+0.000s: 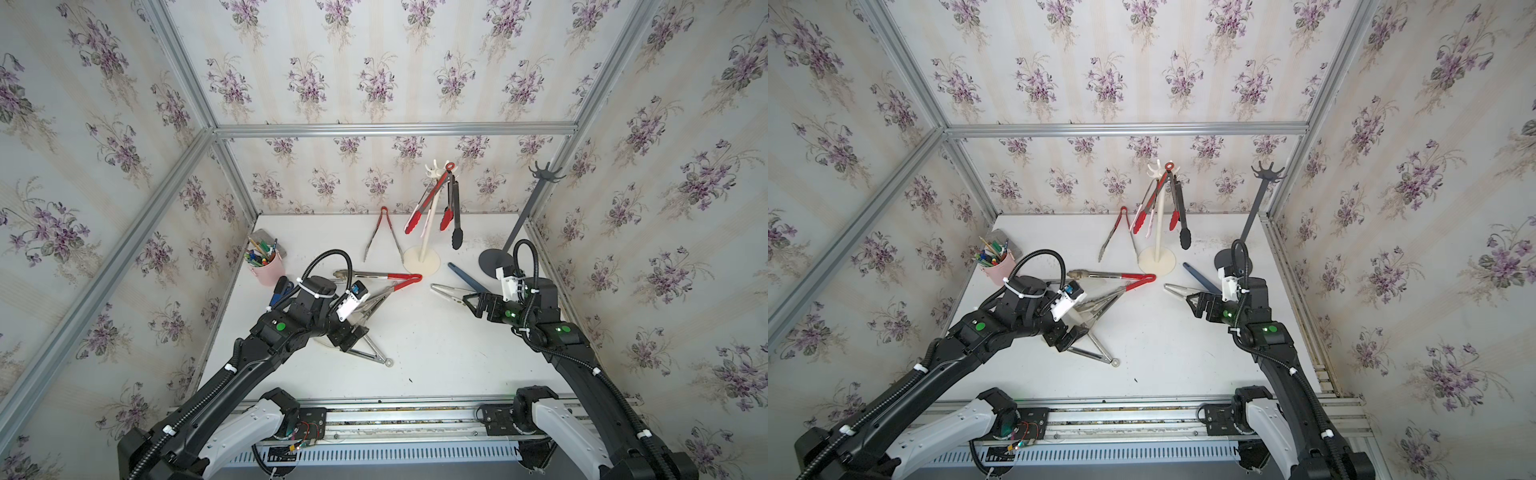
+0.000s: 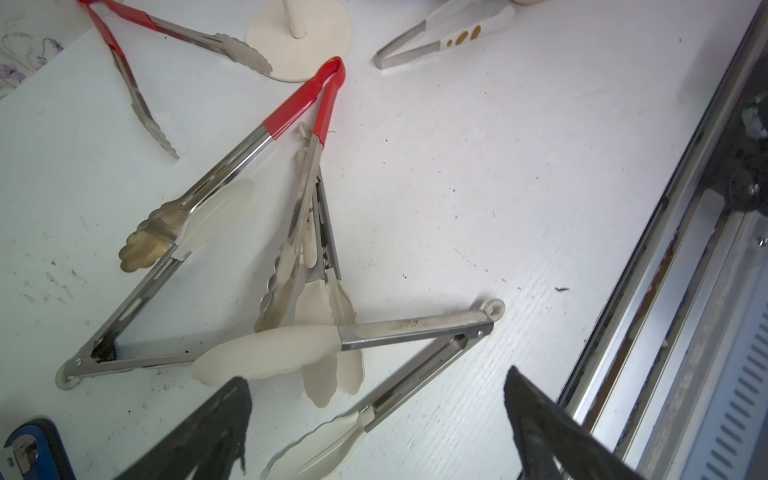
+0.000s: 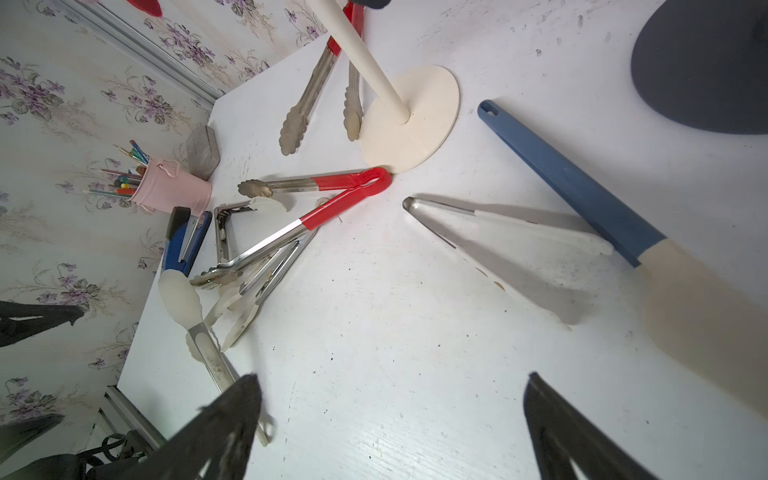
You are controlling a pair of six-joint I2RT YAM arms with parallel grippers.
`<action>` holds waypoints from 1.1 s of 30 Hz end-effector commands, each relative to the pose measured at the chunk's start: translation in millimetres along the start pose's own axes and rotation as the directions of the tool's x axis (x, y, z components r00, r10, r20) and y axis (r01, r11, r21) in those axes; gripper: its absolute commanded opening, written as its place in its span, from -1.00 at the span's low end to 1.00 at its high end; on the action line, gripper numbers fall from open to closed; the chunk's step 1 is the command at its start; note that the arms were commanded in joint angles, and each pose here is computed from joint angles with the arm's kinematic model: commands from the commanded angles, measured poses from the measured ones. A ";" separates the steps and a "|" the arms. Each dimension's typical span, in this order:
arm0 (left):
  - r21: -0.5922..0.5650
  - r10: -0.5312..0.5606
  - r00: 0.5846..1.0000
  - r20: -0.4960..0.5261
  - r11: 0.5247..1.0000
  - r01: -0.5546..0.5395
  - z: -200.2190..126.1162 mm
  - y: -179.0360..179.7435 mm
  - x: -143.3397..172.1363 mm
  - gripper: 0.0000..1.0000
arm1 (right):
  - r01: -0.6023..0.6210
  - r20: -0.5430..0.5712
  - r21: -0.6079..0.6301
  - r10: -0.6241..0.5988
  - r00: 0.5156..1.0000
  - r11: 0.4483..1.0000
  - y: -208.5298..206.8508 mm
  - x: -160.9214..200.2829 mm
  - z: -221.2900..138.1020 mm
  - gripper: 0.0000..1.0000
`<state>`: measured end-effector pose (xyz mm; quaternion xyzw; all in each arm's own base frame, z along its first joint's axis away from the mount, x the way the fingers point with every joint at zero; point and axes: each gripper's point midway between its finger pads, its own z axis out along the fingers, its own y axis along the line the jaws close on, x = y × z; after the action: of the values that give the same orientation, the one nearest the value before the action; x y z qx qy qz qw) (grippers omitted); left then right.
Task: Hang food tongs on kitchen utensil racks
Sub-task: Pick up the food tongs from the center of the board.
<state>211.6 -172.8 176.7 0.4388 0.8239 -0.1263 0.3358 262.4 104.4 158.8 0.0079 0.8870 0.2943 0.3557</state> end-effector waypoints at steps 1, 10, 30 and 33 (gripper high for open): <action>0.004 0.223 0.974 -0.048 0.975 -0.223 4.5 -3.6 14.6 0.86 | 0.017 0.017 -0.021 -0.017 1.000 1.000 4.8 -3.7 -1.5 0.95; 0.118 0.528 0.825 -0.200 0.849 -0.515 37.9 -20.7 50.4 0.71 | 0.026 0.017 -0.041 -0.025 1.000 0.999 8.0 -3.9 -1.3 0.95; 0.117 0.751 0.610 -0.254 0.650 -0.751 81.8 -18.4 52.6 0.61 | 0.039 0.027 -0.064 -0.037 0.999 0.997 13.0 -2.7 -4.6 0.95; 0.122 0.764 0.596 -0.248 0.635 -0.763 88.5 -18.4 49.8 0.59 | 0.038 0.027 -0.064 -0.036 0.999 0.997 12.9 -2.8 -4.8 0.95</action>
<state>209.0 -188.5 74.2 0.7490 0.6174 0.0819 0.2259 256.9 110.5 165.9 -0.0089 0.8776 0.3126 0.3633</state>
